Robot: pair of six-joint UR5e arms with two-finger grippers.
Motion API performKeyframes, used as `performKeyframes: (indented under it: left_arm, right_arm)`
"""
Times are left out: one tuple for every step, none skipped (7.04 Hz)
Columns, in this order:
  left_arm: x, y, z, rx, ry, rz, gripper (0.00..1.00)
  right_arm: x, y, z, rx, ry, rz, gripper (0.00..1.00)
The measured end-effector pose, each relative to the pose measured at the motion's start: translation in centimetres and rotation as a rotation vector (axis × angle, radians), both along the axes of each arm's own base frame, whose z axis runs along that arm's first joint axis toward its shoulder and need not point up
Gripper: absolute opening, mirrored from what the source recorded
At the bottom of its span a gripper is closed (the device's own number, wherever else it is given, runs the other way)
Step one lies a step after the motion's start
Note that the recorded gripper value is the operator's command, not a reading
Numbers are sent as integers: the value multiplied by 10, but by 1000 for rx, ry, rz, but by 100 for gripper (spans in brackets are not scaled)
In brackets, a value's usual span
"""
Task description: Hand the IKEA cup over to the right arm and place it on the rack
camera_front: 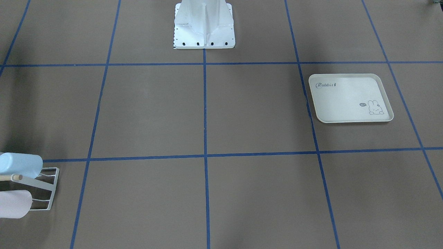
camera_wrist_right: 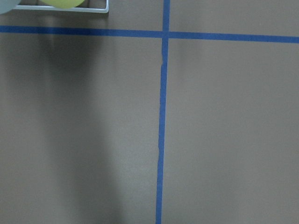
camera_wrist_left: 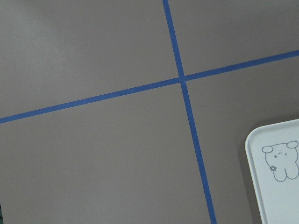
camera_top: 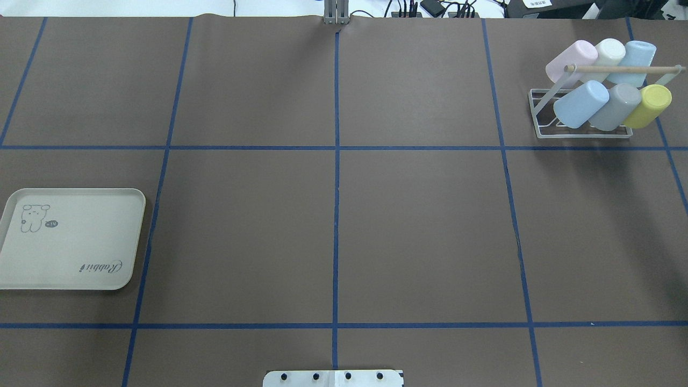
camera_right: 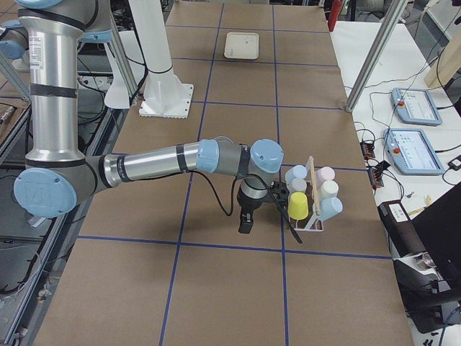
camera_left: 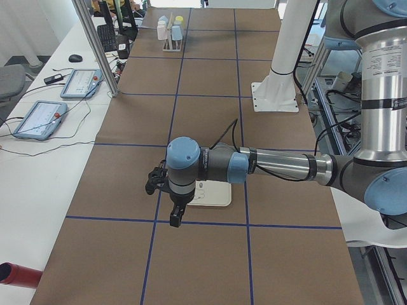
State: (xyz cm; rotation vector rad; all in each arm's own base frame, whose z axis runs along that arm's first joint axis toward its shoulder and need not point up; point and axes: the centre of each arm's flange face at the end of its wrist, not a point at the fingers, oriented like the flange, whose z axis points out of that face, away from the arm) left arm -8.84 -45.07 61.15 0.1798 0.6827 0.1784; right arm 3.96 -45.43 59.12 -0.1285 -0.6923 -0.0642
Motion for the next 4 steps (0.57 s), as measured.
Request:
performKeyframes:
  left_arm:
    - [0, 0, -1, 8, 0, 0, 100]
    - [0, 0, -1, 13, 0, 0, 100]
    - [0, 0, -1, 14, 0, -1, 100]
    - [0, 1, 0, 12, 0, -1, 100]
  right_arm:
    - [0, 0, -1, 1, -4, 0, 100]
    - [-1, -1, -2, 3, -6, 1, 100]
    - [-1, -2, -3, 6, -8, 1, 100]
    - [-1, -3, -5, 9, -8, 1, 100]
